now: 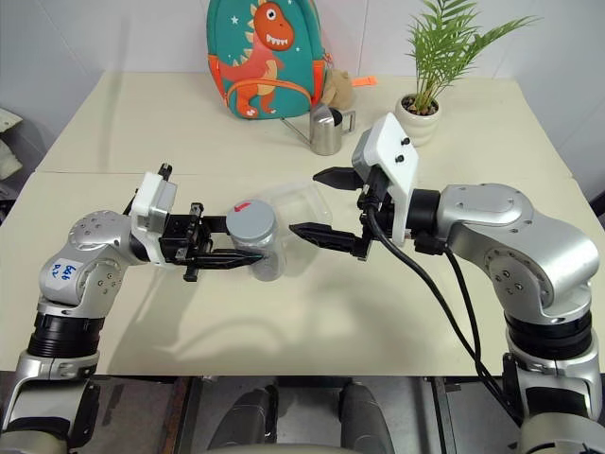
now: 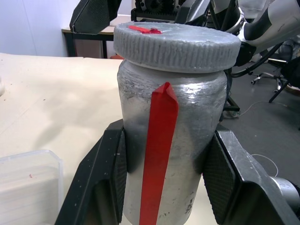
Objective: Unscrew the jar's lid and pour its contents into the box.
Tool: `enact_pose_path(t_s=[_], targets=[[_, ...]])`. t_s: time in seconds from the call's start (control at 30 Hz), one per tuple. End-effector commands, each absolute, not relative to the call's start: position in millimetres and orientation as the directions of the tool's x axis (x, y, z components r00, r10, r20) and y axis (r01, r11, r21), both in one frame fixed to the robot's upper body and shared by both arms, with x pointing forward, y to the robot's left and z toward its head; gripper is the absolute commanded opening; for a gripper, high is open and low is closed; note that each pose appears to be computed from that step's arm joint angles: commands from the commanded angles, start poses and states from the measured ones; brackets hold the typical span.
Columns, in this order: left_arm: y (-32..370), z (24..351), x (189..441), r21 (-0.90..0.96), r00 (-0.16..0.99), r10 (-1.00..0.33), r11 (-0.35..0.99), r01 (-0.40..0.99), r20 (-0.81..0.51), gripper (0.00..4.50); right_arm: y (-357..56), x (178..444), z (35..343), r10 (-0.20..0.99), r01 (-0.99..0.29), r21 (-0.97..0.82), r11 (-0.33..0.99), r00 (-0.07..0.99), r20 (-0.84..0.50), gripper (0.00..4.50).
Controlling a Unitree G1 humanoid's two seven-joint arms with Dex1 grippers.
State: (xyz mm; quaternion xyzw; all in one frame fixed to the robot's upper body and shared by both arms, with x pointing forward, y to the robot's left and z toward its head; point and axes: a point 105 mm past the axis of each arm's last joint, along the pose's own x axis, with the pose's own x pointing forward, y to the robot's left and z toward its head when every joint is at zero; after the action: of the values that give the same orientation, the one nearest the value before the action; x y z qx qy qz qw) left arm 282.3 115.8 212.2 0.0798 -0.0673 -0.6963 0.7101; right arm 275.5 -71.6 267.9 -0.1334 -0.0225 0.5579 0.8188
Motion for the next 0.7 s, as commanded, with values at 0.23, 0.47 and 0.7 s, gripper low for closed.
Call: enact_pose_path(t_s=[0.23, 0.47, 0.7], targets=[[113, 222, 282, 0.262, 0.003, -1.0, -0.001, 0.965, -0.015, 1.84, -39, 261, 306, 0.963, -0.938, -0.222, 0.267, 0.254, 0.086, 4.48], [112, 222, 282, 0.268, 0.0, -1.0, -0.005, 0.963, -0.018, 1.84, -16, 251, 292, 0.988, -0.966, -0.207, 0.157, 0.152, 0.038, 4.48], [112, 222, 282, 0.274, 0.001, -1.0, -0.005, 0.962, -0.022, 1.84, -2, 253, 280, 0.989, -0.967, -0.212, 0.144, 0.145, 0.011, 4.48]])
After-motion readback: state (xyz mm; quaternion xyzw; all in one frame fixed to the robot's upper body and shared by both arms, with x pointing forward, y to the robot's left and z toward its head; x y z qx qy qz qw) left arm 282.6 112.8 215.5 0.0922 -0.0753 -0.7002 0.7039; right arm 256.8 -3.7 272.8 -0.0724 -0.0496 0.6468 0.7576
